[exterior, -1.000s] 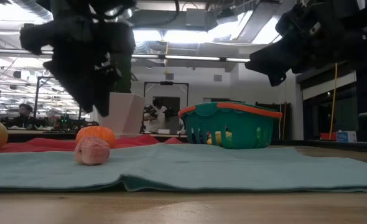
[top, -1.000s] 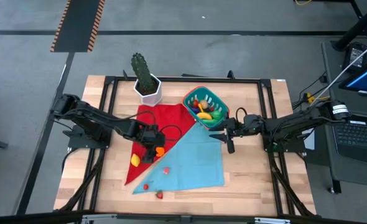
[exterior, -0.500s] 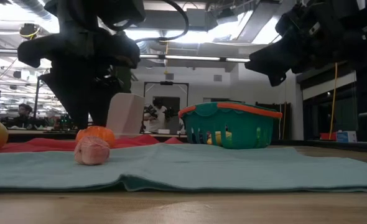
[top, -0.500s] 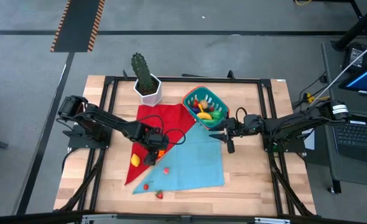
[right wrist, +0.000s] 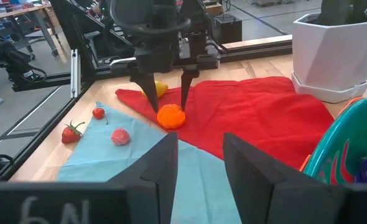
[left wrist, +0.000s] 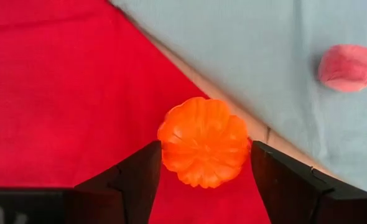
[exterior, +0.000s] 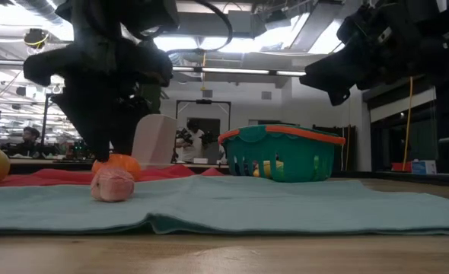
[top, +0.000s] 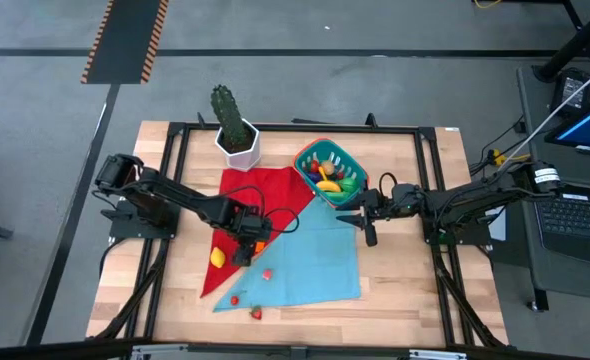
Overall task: Build produce basket
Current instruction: Put the orange pumpkin into the blue basket
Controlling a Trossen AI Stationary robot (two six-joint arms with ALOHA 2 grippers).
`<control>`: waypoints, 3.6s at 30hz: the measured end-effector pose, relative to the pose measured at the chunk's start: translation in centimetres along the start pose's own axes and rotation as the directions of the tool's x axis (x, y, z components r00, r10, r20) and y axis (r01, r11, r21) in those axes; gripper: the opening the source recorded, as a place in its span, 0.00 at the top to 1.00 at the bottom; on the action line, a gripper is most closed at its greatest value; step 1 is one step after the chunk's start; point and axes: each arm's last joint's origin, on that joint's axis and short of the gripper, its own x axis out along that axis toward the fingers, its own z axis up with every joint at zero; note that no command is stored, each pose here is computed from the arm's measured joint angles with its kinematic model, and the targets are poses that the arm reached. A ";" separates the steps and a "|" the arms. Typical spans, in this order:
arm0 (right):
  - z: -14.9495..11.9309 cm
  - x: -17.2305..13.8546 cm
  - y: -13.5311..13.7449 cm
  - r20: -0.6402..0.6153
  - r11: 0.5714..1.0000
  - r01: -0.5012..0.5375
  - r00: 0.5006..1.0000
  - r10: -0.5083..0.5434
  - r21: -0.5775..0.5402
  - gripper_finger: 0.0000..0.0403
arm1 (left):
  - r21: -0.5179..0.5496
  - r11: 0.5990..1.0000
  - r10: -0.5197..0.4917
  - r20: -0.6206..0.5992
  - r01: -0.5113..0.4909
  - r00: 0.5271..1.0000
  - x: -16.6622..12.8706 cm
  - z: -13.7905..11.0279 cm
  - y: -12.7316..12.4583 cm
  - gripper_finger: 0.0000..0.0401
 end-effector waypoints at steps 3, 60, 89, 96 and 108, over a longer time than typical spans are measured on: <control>0.0 0.0 0.0 0.000 1.000 0.000 1.000 0.000 0.000 0.68 | 0.000 1.000 0.002 -0.012 -0.002 1.000 0.4 0.0 0.0 0.41; -0.1 0.0 0.0 -0.008 1.000 0.002 1.000 -0.001 0.008 0.68 | -0.053 0.999 -0.013 -0.039 0.011 0.999 1.6 0.1 0.2 0.38; -0.1 0.0 0.0 -0.009 1.000 0.002 1.000 -0.002 0.019 0.68 | -0.053 0.999 -0.002 -0.042 -0.001 0.999 1.8 0.0 0.3 0.30; -0.1 0.0 0.0 -0.009 1.000 0.002 1.000 -0.001 0.019 0.68 | -0.055 0.998 0.002 -0.033 -0.004 0.999 1.8 0.1 0.3 0.31; -0.1 0.0 0.0 -0.009 1.000 0.001 1.000 -0.001 0.019 0.68 | -0.061 0.998 0.017 -0.017 -0.018 1.000 1.7 0.3 0.3 0.31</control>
